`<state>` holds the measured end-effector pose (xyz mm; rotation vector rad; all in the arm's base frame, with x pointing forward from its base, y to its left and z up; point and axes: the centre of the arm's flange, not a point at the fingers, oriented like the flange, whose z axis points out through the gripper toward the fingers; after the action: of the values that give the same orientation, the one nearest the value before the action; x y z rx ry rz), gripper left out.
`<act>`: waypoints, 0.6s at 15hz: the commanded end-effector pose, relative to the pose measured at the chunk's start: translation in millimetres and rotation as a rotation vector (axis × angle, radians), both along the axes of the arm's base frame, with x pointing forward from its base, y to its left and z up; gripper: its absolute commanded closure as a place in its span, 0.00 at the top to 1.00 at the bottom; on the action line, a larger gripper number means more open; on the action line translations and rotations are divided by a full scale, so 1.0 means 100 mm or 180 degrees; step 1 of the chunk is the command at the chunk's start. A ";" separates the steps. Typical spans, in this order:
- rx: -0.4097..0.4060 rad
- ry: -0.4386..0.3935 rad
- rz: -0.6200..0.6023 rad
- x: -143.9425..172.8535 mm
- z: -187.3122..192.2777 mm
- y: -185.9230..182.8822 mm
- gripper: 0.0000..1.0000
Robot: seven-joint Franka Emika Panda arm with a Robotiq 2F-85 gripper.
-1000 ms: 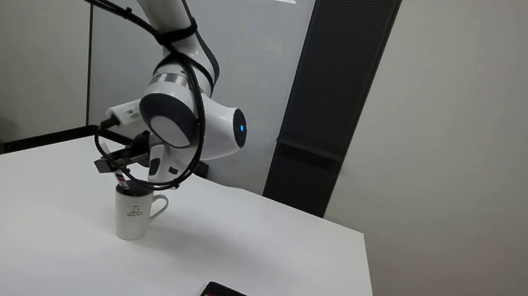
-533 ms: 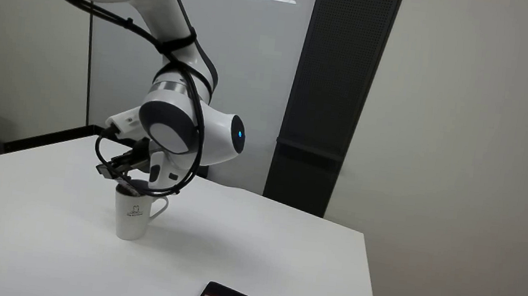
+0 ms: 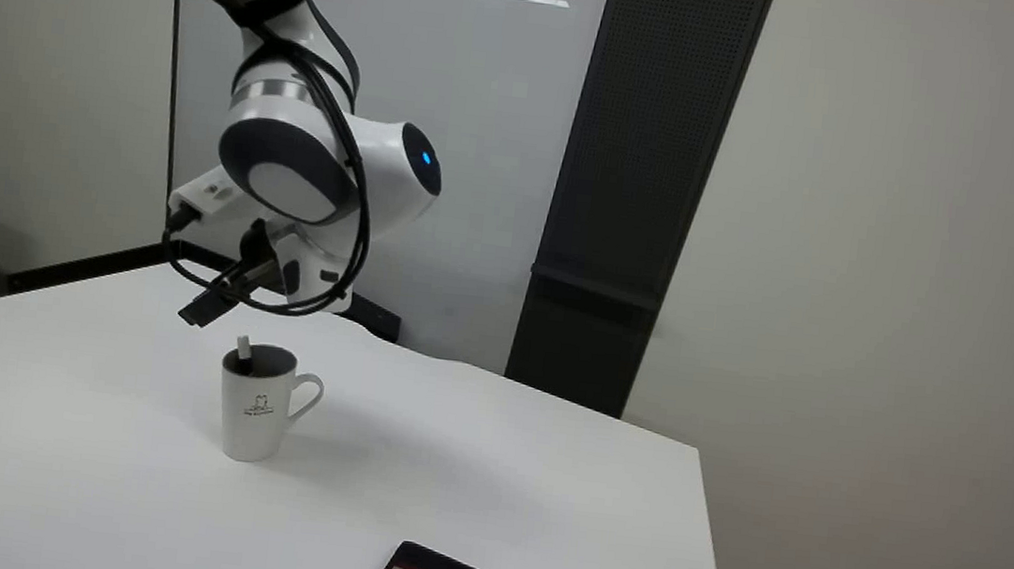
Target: Put the marker in the white mug
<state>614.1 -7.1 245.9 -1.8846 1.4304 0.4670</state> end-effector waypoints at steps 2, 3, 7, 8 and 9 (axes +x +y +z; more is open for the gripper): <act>-0.0683 -0.0480 0.0167 -0.41 0.46 0.30 1.00; -0.0828 -0.0537 0.0330 -0.48 0.52 0.35 1.00; -0.1275 -0.0458 0.1118 -0.80 0.65 0.45 1.00; -0.1382 -0.0422 0.1318 -0.87 0.67 0.42 1.00; -0.1512 -0.0400 0.1513 -0.95 0.68 0.39 1.00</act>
<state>550.1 38.3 296.2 -2.4528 1.1552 0.2111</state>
